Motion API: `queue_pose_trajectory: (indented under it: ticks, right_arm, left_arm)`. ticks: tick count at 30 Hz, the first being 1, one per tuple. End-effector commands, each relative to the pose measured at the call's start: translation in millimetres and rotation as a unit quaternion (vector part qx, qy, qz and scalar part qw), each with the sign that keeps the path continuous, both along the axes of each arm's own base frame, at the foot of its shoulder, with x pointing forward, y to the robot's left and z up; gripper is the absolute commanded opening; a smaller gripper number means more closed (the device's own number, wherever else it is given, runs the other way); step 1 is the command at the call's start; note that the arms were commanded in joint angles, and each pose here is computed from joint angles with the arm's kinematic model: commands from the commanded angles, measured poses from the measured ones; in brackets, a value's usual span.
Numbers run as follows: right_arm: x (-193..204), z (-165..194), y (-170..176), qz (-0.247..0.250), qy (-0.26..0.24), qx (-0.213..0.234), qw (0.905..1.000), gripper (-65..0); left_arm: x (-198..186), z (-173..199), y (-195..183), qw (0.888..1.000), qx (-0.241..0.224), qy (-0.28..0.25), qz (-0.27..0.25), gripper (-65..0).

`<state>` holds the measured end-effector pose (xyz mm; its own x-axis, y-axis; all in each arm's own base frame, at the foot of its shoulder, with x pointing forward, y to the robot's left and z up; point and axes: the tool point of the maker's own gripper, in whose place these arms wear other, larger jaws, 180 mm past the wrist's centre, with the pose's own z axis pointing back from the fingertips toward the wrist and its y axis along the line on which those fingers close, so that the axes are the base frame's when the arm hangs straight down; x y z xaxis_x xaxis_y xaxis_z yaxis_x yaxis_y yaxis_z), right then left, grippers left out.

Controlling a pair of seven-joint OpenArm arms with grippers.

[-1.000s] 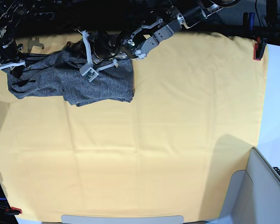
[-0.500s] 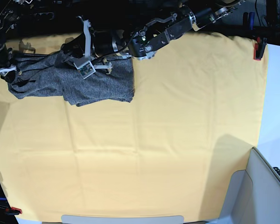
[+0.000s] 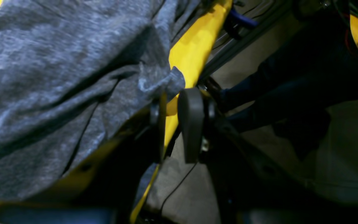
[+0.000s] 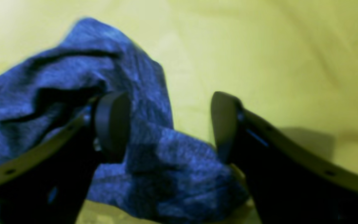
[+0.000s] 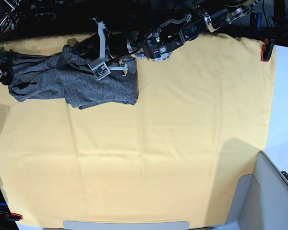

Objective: Fold the T-shirt properly

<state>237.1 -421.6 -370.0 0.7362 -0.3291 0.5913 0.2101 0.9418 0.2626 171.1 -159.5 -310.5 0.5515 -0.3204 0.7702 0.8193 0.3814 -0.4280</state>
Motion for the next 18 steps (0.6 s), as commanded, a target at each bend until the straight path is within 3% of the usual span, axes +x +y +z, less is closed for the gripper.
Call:
queue_pose_trajectory:
  ticks: [1,8,18]
  right_arm:
    - [8.6,20.0,-13.1,0.003,-0.02,-0.021,0.9996,-21.1]
    - [9.0,10.9,-3.0,0.012,-0.011,-0.011,0.9998,-17.5]
    - [1.5,-38.9,48.2,0.02,0.018,0.062,0.9977,-17.5]
  left_arm:
    - [2.7,12.1,-2.9,1.0,-0.018,-0.012,-0.002,-53.9]
    - [-0.4,10.6,-3.2,1.0,-0.021,-0.007,0.001,-53.9]
    - [-0.1,9.0,-2.9,1.0,-0.019,-0.005,0.002,-54.0]
